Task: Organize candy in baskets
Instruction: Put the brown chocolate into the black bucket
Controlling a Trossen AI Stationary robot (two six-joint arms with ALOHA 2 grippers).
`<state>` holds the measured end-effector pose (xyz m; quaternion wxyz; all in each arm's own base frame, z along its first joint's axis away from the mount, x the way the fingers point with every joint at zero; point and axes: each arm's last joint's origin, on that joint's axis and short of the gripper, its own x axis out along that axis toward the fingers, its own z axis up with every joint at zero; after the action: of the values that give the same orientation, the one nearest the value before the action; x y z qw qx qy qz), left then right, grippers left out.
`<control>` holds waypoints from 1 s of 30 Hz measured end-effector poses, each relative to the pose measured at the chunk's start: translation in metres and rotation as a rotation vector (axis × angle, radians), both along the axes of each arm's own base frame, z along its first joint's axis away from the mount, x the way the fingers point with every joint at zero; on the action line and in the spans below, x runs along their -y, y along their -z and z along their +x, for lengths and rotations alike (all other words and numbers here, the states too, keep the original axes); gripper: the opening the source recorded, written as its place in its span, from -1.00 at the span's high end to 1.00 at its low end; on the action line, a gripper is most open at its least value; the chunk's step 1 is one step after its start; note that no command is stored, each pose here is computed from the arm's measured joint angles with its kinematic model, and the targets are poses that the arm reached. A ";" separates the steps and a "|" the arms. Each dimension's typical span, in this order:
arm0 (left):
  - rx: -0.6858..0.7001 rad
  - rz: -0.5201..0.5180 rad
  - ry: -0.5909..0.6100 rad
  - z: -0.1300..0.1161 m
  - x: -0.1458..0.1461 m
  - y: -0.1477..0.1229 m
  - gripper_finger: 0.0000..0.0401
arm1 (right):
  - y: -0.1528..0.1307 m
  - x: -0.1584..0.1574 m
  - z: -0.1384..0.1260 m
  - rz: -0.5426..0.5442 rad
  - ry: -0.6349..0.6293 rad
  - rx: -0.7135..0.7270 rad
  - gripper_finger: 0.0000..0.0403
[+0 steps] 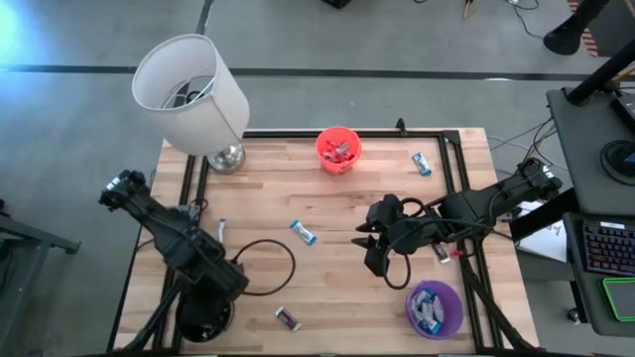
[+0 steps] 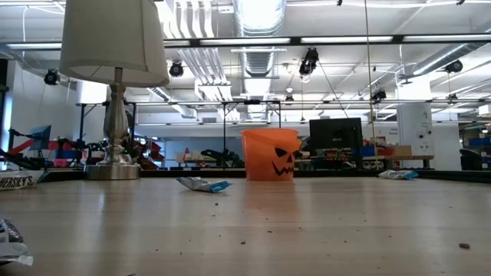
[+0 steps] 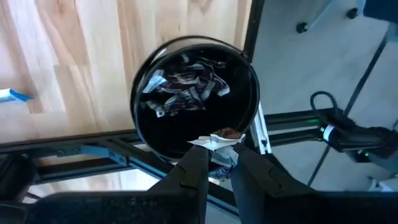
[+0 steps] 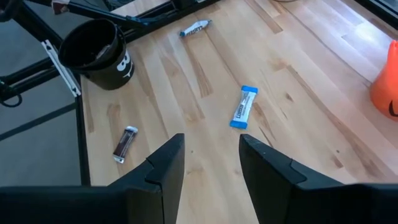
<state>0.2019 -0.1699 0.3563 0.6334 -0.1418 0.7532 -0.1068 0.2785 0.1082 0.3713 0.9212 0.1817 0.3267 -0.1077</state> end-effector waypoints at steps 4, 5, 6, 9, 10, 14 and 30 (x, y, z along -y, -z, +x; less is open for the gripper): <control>-0.031 0.028 0.019 -0.004 0.003 0.010 0.81 | 0.000 0.000 0.000 0.000 0.000 -0.001 0.29; -0.044 0.039 0.022 -0.005 0.003 0.015 0.81 | 0.000 0.000 0.000 0.000 0.000 -0.001 0.29; -0.057 0.052 0.025 -0.006 0.003 0.020 0.81 | 0.000 0.000 0.000 0.000 0.000 -0.001 0.29; -0.070 0.062 0.036 -0.007 0.004 0.036 0.81 | 0.000 0.000 0.000 0.000 0.000 -0.001 0.29; -0.072 0.063 0.038 -0.007 0.005 0.042 0.81 | 0.000 0.000 0.000 0.001 0.001 -0.001 0.29; -0.062 0.024 0.034 -0.009 0.006 0.063 0.81 | 0.000 0.000 0.000 0.008 0.006 -0.001 0.29; -0.152 0.050 0.027 -0.016 0.002 0.091 0.75 | 0.000 0.000 0.000 0.008 0.005 -0.001 0.29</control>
<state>0.1856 -0.1717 0.2651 0.5764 -0.1233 0.8033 -0.0856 0.2785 0.1082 0.3711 0.9200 0.1861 0.3271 -0.1090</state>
